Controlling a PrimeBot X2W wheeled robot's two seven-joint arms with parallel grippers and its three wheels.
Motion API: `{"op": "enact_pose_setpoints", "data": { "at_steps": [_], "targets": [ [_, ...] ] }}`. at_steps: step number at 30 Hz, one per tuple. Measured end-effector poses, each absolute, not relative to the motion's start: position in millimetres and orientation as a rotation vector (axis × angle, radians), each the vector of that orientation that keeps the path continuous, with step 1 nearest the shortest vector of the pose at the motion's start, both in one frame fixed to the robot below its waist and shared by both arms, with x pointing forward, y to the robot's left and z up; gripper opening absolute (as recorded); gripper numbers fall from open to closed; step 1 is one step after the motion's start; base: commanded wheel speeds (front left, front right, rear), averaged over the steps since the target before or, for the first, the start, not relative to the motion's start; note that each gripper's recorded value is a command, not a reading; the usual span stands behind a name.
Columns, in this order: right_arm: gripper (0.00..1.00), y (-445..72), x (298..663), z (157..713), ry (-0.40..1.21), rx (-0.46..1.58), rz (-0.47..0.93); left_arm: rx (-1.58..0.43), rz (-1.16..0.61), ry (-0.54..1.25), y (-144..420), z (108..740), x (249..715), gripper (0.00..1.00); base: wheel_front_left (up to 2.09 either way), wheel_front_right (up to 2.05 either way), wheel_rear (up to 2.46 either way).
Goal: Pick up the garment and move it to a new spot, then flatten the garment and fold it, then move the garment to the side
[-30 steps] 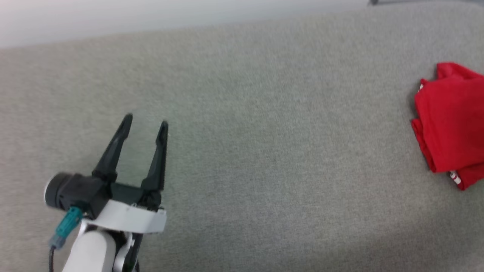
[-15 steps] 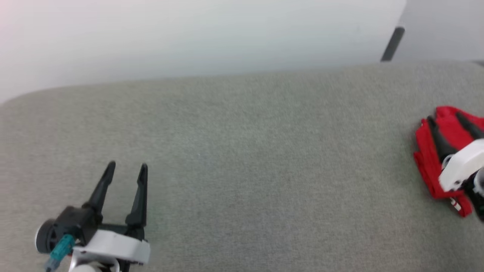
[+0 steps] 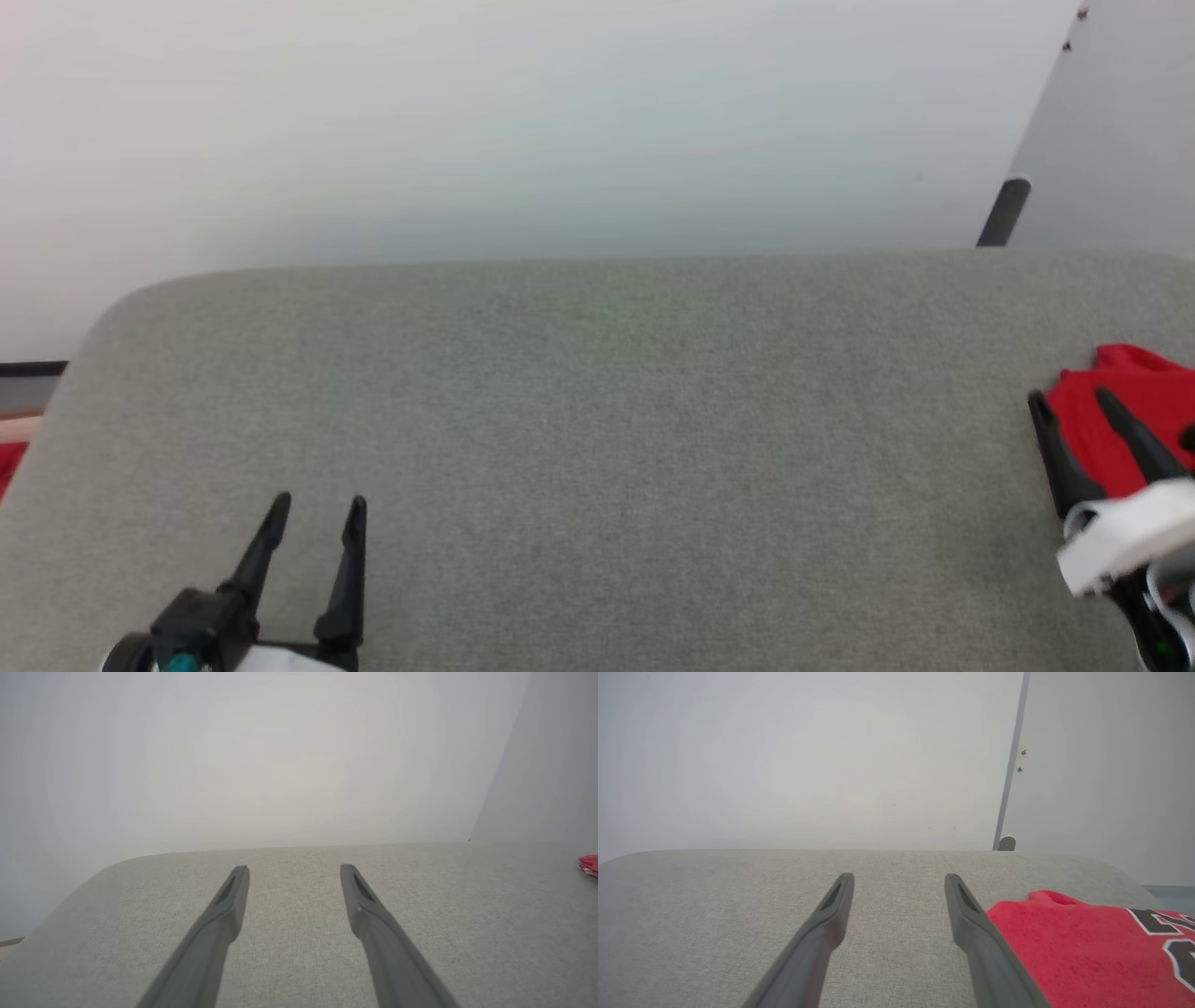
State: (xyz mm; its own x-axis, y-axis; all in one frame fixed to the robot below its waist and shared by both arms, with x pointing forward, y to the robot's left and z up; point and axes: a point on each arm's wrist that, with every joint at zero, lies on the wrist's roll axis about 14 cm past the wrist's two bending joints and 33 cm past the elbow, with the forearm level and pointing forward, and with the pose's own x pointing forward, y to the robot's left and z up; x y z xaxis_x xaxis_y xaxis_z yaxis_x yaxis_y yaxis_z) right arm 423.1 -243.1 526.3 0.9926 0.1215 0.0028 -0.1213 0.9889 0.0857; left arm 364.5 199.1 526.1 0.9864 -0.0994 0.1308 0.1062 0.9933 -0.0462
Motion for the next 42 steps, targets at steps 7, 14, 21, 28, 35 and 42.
{"op": "enact_pose_setpoints", "data": {
  "at_steps": [7, 14, 21, 28, 35, 42],
  "targets": [
    [1.0, -242, 394, 526, -0.049, 0.126, 0.103, -0.059, -0.067, -0.137, 208, 527, 342, 1.0, 0.0, 0.0, 0.0],
    [1.0, -235, 364, 526, -0.061, 0.146, 0.084, -0.059, -0.052, -0.139, 211, 526, 330, 1.0, 0.0, 0.0, 0.0],
    [1.0, -239, 345, 533, -0.065, 0.159, 0.037, -0.076, -0.044, -0.13, 211, 522, 322, 1.0, 0.0, 0.0, 0.0],
    [1.0, -235, 339, 540, -0.07, 0.166, 0.032, -0.083, -0.05, -0.135, 208, 524, 321, 1.0, 0.0, 0.0, 0.0],
    [1.0, -225, 337, 541, -0.067, 0.177, 0.051, -0.089, -0.052, -0.133, 206, 524, 321, 1.0, 0.0, 0.0, 0.0],
    [1.0, -219, 338, 542, -0.067, 0.181, 0.064, -0.095, -0.058, -0.127, 204, 522, 323, 1.0, 0.0, 0.0, 0.0]
  ]
}}
